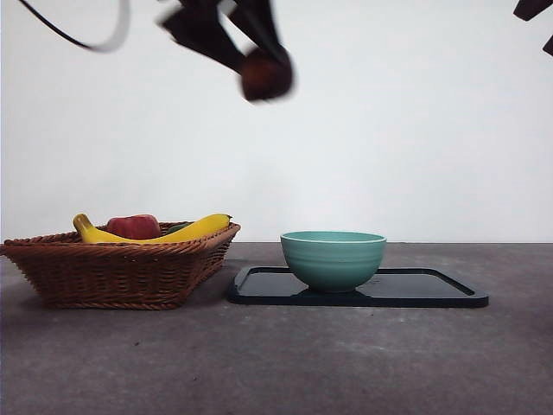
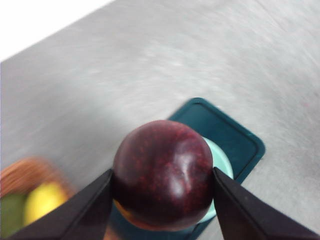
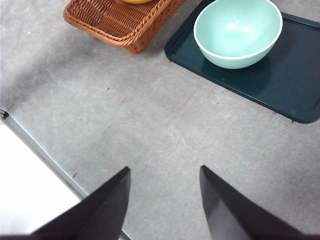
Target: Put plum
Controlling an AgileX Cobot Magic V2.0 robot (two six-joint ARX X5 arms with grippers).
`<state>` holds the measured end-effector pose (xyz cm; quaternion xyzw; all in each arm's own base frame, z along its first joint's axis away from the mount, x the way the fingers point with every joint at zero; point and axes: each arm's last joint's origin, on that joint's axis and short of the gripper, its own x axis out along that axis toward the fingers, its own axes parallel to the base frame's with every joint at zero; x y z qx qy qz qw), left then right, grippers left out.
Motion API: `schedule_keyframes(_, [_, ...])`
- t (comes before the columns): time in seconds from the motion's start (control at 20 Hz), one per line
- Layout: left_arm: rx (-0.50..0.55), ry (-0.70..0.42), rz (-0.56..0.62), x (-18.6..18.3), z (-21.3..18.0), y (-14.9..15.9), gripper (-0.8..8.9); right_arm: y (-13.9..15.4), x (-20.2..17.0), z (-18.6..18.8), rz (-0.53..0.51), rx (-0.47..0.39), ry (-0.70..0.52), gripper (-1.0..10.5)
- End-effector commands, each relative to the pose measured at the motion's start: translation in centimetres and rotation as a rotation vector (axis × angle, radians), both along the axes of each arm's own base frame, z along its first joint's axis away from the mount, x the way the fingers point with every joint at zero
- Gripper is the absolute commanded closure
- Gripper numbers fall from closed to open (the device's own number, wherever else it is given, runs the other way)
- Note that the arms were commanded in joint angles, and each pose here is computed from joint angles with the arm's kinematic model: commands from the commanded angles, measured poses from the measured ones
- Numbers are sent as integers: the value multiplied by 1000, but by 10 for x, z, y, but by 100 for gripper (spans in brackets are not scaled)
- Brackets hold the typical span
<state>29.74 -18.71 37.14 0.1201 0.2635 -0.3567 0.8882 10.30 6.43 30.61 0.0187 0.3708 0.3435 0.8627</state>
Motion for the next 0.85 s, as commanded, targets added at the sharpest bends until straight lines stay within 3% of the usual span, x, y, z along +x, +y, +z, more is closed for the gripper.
schedule_keyframes(0.05, [-37,-23,58,-16,29,27,599,1,1,2,0,10,-4,725])
schedule_keyframes(0.2, [-37,-29,149,-38,49,69,600,1,1,2,0,11,-7,725])
schedule_keyframes(0.35, [-30,-31,222,-55,42,98,600,1,1,2,0,12,-8,725])
schedule_keyframes(0.6, [-2,-3,262,-64,-29,113,600,2,1,3,0,15,-14,725])
schedule_keyframes(0.85, [40,50,249,-41,-93,107,600,2,2,3,0,17,-15,725])
